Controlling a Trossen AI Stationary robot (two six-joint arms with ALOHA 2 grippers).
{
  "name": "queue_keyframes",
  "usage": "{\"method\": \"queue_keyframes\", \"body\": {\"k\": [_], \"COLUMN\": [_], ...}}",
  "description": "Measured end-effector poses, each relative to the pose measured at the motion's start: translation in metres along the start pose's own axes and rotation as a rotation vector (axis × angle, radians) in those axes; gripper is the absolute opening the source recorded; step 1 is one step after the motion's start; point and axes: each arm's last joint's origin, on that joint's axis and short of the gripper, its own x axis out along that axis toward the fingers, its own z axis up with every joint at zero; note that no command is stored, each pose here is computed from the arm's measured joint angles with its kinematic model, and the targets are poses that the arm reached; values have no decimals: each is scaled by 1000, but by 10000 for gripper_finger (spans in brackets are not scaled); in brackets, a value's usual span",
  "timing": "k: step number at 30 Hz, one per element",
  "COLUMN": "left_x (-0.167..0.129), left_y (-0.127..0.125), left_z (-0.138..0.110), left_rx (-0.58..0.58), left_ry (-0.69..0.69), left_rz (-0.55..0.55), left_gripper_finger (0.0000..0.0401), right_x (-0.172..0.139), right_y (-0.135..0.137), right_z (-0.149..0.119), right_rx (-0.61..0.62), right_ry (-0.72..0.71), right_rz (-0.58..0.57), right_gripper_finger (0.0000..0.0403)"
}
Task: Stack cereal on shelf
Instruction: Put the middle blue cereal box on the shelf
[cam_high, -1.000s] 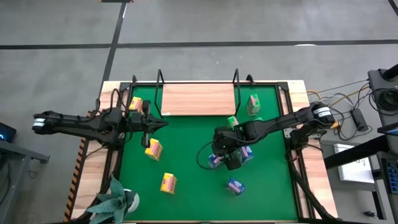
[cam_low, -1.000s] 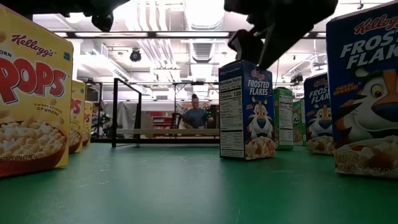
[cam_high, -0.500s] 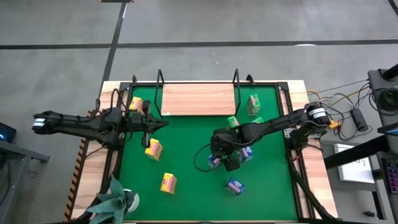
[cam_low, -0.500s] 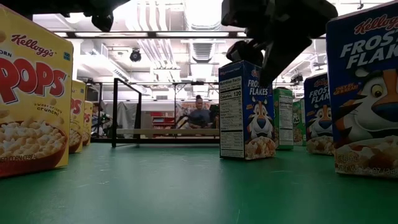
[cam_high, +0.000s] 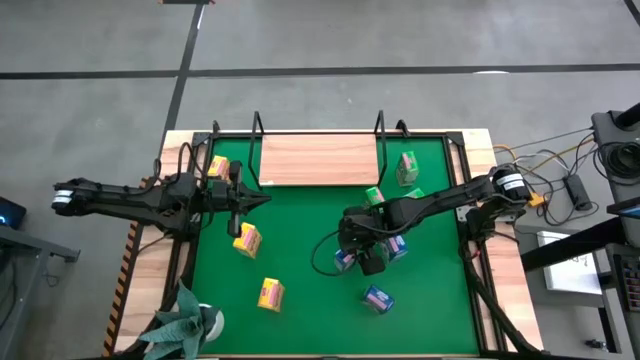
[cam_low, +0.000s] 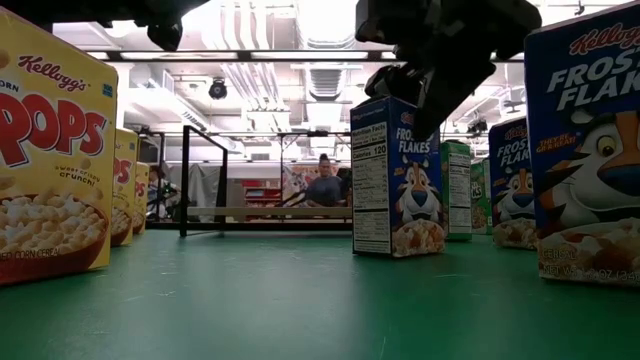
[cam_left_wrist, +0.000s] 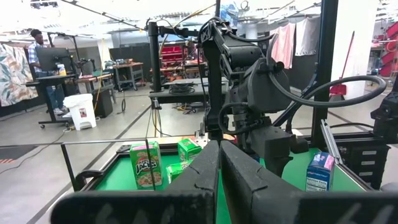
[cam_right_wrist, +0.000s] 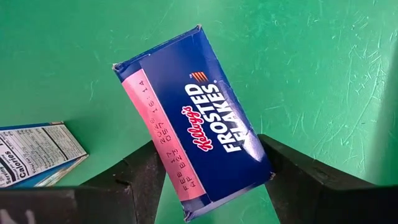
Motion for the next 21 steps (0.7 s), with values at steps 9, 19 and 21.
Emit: {"method": "queue_keyframes", "body": {"k": [9,19,21], "left_x": [0,0,0], "left_y": [0,2,2], "left_z": [2,19,23], "left_rx": [-4,66,99], "left_ry": [-22,-76,-77], "left_rz": [2,9,11], "left_gripper_finger": [0,0,0], "right_x": [0,-15,-19], "right_y": [0,0,-2], "right_z": [0,3,5], "right_rx": [62,122,149], "right_ry": [-5,-67,-100], "right_rz": [-1,-15,-35], "right_gripper_finger": [225,226,226]}}
